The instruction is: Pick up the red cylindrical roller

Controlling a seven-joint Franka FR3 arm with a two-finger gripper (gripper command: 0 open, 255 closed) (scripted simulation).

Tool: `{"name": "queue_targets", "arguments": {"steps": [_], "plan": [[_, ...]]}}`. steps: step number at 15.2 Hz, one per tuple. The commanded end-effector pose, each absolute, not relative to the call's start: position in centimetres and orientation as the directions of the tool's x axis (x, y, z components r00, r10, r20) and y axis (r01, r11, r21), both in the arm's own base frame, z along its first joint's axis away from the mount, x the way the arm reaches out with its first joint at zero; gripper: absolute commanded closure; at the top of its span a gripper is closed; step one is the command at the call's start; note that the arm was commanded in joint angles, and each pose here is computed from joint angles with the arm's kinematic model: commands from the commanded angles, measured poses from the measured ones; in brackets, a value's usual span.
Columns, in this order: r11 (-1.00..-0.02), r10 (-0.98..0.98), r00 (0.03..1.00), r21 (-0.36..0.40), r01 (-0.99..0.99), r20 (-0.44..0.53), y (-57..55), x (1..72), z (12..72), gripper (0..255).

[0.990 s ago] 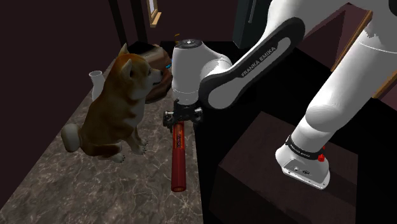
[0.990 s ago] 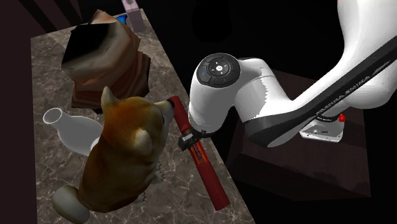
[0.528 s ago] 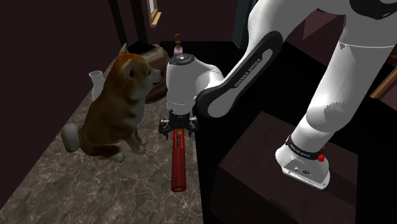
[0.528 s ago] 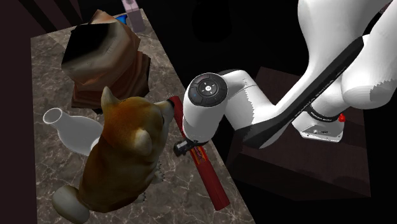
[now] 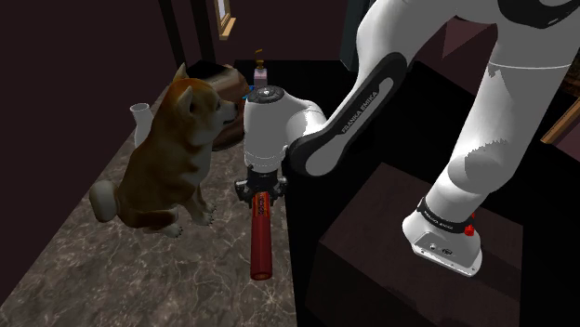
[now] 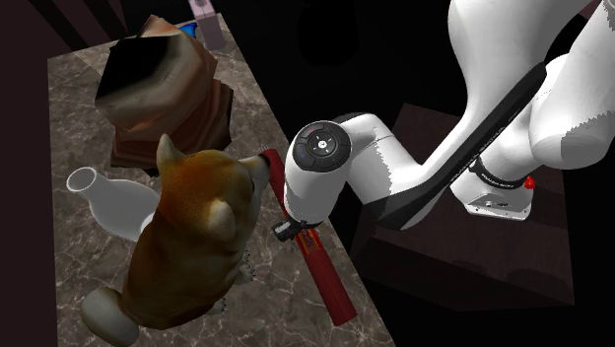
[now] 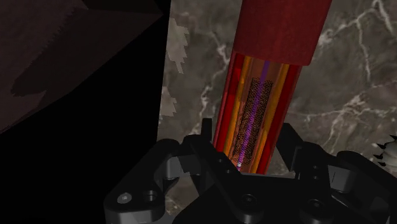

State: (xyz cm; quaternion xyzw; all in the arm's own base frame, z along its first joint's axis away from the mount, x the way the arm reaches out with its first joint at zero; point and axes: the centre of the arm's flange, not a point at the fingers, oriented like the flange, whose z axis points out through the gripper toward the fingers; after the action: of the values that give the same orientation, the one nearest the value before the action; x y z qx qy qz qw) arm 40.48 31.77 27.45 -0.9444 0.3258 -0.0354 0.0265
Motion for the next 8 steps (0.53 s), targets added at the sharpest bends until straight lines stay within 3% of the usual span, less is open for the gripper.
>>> {"name": "queue_targets", "arguments": {"steps": [1, 8], "plan": [[-0.787, -0.617, 0.786, -0.073, -0.613, 0.049, 31.8, 40.5, 27.4, 255], [-0.787, -0.617, 0.786, -0.073, -0.613, 0.049, 31.8, 40.5, 29.0, 255]]}}
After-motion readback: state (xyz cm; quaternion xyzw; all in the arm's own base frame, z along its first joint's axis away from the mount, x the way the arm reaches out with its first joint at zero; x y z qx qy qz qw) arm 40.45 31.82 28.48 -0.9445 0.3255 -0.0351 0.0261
